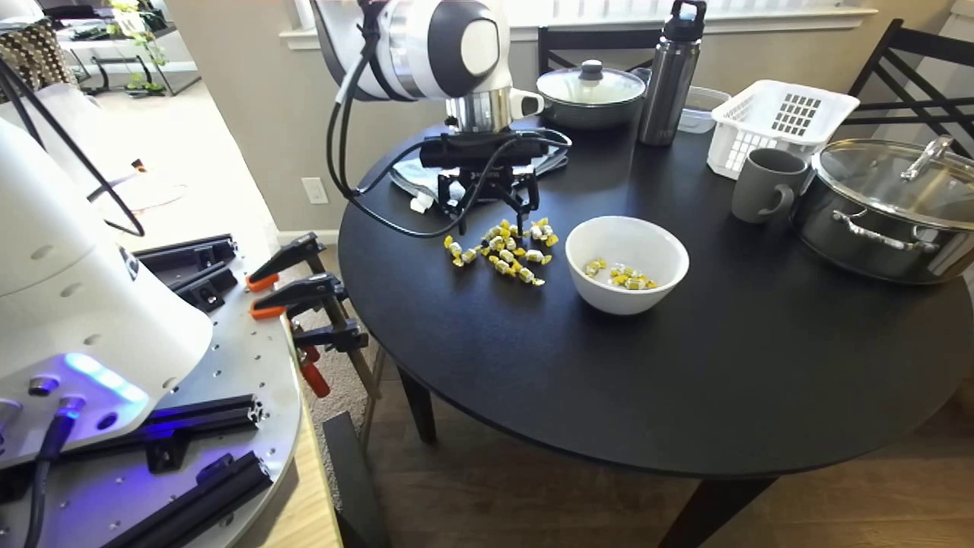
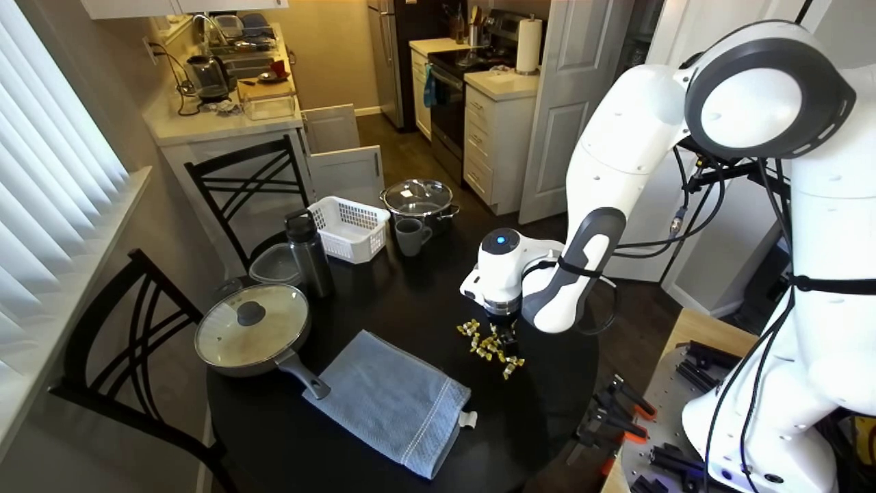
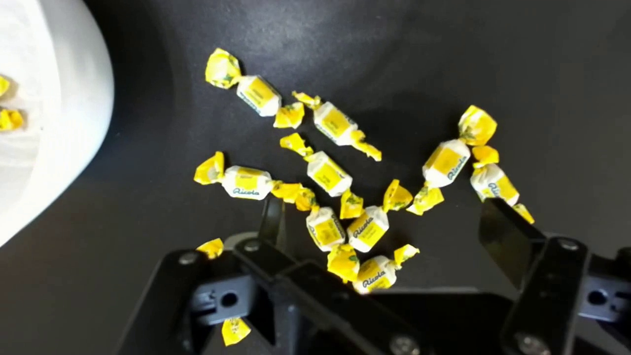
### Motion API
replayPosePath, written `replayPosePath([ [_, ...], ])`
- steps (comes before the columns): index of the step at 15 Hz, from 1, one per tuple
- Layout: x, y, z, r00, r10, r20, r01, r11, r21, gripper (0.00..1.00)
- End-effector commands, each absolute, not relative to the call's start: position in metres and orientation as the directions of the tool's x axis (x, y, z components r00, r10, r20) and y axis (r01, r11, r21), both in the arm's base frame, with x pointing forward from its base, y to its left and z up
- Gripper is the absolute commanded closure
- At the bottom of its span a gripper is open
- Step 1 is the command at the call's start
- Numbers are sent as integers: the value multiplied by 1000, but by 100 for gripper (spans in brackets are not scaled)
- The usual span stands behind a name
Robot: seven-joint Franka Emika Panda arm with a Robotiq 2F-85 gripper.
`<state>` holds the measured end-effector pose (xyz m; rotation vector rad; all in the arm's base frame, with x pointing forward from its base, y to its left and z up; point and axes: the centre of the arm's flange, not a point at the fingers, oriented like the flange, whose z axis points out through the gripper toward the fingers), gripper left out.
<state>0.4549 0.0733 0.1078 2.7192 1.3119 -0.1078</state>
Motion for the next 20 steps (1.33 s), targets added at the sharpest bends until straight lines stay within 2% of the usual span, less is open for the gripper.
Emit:
replayPosePath([
  [1, 457, 71, 93, 630, 776, -26, 772, -622, 128, 0],
  [8, 461, 75, 52, 650, 758, 49, 754, -652, 85, 0],
  [9, 461, 77, 49, 646, 761, 62, 757, -649, 82, 25],
  [10, 461, 78, 49, 641, 764, 70, 760, -645, 80, 26],
  [20, 472, 94, 62, 645, 754, 124, 749, -656, 92, 91],
])
